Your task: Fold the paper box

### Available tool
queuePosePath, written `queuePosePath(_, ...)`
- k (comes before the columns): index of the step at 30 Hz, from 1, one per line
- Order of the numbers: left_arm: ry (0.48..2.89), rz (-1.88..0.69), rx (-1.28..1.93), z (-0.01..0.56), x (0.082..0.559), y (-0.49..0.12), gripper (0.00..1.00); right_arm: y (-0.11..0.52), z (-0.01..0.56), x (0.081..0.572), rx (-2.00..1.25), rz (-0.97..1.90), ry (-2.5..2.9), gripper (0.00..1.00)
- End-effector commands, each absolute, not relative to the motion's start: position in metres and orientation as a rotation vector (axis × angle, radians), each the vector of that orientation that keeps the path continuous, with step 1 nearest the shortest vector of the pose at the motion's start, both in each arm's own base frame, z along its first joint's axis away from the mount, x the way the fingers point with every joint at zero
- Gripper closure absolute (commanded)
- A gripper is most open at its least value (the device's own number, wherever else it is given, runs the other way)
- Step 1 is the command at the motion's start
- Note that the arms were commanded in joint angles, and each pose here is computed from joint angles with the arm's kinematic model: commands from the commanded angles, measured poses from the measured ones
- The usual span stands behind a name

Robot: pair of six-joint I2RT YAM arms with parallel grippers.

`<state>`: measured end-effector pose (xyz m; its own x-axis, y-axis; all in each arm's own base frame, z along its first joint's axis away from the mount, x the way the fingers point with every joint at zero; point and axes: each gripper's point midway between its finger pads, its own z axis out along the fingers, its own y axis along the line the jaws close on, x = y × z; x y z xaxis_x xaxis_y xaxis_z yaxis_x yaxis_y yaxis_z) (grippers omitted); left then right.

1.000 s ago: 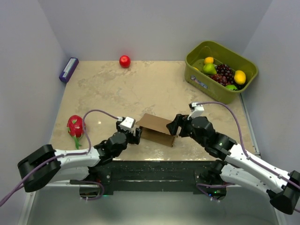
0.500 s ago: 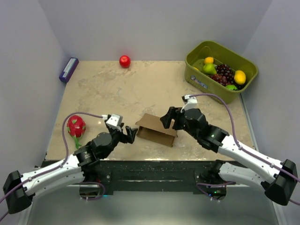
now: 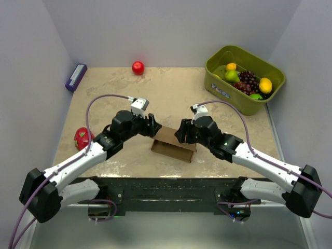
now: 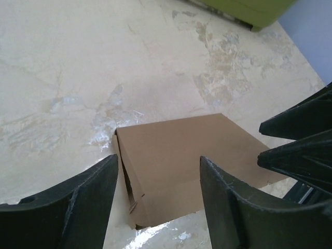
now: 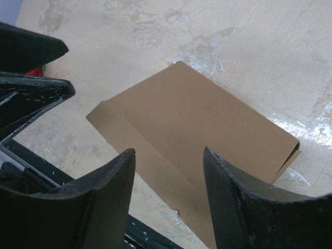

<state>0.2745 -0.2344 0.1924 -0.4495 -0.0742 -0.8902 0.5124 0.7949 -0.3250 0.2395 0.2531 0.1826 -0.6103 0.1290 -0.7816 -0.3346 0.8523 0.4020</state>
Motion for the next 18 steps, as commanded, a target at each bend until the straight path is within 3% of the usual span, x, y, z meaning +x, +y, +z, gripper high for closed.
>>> queuePosePath(1, 1.94, -0.812, 0.451, 0.195, 0.272, -0.258, 0.34, 0.264, 0.18, 0.234, -0.195, 0.699, 2.163, 0.44)
queuePosePath(10, 2.019, -0.824, 0.509, 0.165, 0.269, -0.265, 0.48, 0.261, 0.144, 0.225, -0.212, 0.669, 2.265, 0.53)
queuePosePath(18, 2.077, -0.909, 0.477, 0.128, 0.251, -0.265, 0.53, 0.26, 0.126, 0.221, -0.197, 0.66, 2.315, 0.54)
